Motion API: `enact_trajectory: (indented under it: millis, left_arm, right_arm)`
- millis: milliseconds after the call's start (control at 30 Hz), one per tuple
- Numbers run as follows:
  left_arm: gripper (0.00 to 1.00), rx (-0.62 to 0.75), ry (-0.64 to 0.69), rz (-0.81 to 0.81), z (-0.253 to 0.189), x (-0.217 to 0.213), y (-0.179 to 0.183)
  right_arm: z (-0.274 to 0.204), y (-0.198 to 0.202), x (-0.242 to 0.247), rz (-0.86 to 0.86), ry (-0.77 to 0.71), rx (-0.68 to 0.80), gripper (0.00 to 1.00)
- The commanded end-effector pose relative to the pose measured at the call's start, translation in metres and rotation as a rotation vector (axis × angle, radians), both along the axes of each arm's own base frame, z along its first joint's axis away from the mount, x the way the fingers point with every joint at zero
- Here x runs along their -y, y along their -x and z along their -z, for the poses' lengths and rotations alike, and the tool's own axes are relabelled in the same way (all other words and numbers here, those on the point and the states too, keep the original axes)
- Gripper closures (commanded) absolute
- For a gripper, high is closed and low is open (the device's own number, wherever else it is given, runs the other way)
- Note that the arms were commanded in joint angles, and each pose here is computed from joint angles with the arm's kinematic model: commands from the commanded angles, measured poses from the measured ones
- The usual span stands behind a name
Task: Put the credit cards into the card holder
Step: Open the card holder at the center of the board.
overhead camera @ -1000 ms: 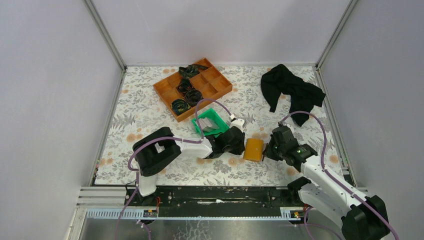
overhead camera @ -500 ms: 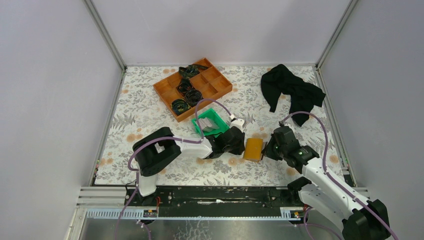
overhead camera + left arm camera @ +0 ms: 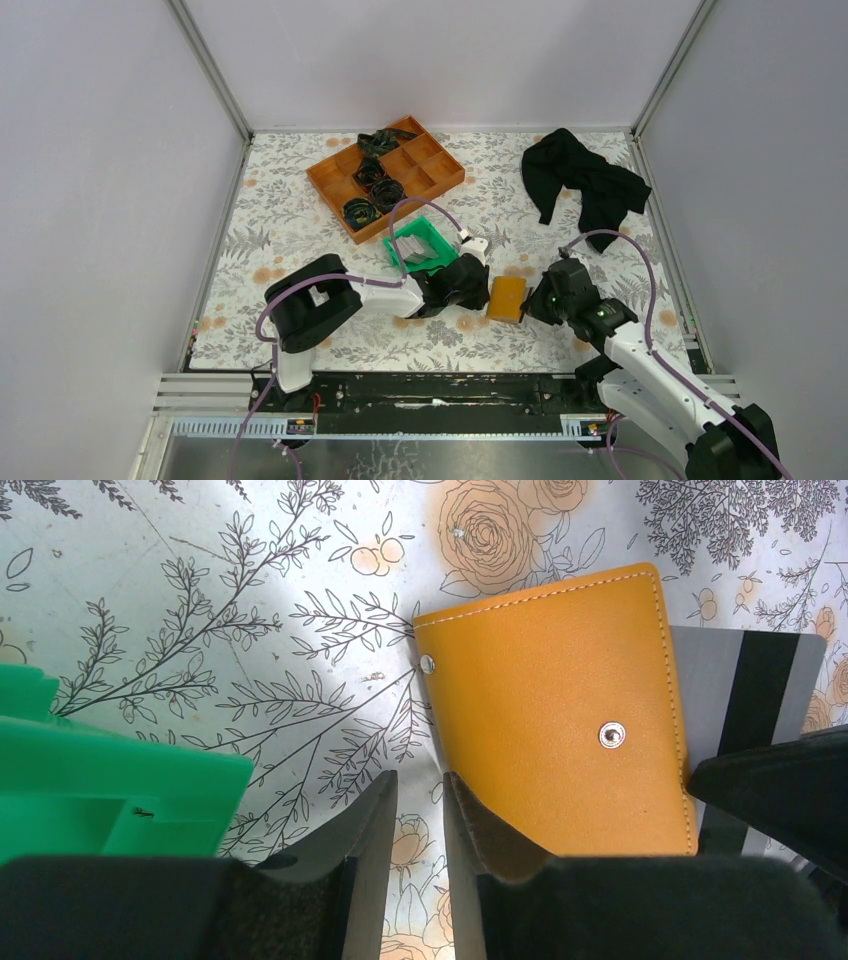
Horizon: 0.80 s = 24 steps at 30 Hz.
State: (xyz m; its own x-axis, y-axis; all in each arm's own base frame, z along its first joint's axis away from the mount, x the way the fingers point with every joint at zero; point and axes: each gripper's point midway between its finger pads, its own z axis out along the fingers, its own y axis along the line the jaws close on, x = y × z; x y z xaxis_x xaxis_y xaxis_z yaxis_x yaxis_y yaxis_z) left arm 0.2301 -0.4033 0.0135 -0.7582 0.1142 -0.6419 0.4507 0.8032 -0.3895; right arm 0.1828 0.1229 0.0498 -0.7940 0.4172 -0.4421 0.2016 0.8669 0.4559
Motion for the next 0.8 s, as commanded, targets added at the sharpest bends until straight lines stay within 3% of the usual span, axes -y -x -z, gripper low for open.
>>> enact_trajectory:
  millis: [0,767]
  left_arm:
    - [0.68,-0.177,-0.267,0.05,0.075,-0.06,0.047]
    - [0.69,-0.195,-0.25,0.044,0.075,-0.071,0.057]
  right_arm:
    - [-0.018,-0.012,-0.01,0.002,-0.07,0.07,1.0]
    - [-0.038,-0.028,-0.038,-0.068,-0.188,0.136,1.0]
